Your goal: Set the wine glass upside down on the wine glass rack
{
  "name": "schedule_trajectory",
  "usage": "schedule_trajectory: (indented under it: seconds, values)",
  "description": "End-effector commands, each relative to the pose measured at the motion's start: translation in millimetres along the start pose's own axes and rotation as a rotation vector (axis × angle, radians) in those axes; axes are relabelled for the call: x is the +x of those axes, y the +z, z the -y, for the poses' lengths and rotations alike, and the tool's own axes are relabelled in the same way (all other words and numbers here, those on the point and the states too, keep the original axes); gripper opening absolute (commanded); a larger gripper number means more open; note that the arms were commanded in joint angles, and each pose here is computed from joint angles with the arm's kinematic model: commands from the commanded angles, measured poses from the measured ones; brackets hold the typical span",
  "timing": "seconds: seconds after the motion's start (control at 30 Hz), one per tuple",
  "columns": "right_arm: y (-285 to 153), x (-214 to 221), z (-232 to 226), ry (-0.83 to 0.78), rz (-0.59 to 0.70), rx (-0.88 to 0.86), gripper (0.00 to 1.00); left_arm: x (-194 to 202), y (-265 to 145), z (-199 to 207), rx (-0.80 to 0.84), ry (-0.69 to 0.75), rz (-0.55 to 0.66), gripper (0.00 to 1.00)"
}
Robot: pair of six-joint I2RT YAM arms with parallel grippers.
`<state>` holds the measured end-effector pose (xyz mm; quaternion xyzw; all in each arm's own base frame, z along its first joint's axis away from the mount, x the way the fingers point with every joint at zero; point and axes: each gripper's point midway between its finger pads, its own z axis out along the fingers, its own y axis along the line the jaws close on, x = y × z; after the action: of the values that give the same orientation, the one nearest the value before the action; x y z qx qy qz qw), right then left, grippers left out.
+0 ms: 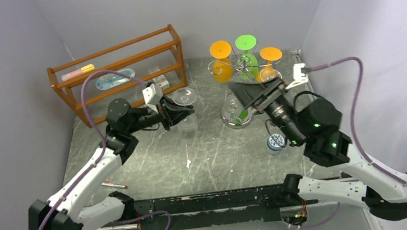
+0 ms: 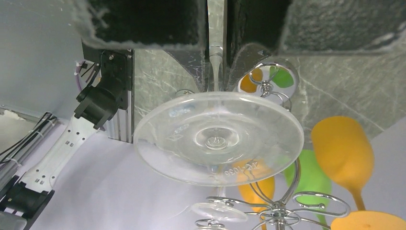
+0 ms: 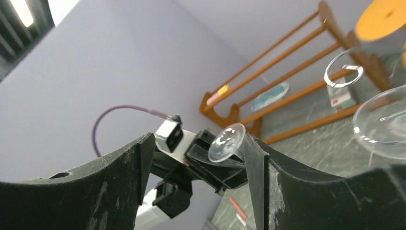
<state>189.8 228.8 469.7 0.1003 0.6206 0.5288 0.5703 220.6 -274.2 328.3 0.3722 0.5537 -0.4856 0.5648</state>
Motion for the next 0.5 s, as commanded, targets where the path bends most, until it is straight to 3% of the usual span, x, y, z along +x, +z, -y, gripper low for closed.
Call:
schedule_trajectory:
  seconds: [0.0, 0.47]
  values:
    - [-21, -45, 18, -0.075, 0.159, 0.083, 0.71, -34, 21, 2, 0.108, 0.086, 0.107, 0.05]
    - [-44, -67, 15, -0.062, 0.215, 0.059, 0.70, -31, 108, -38, 0.231, 0.092, 0.125, 0.05]
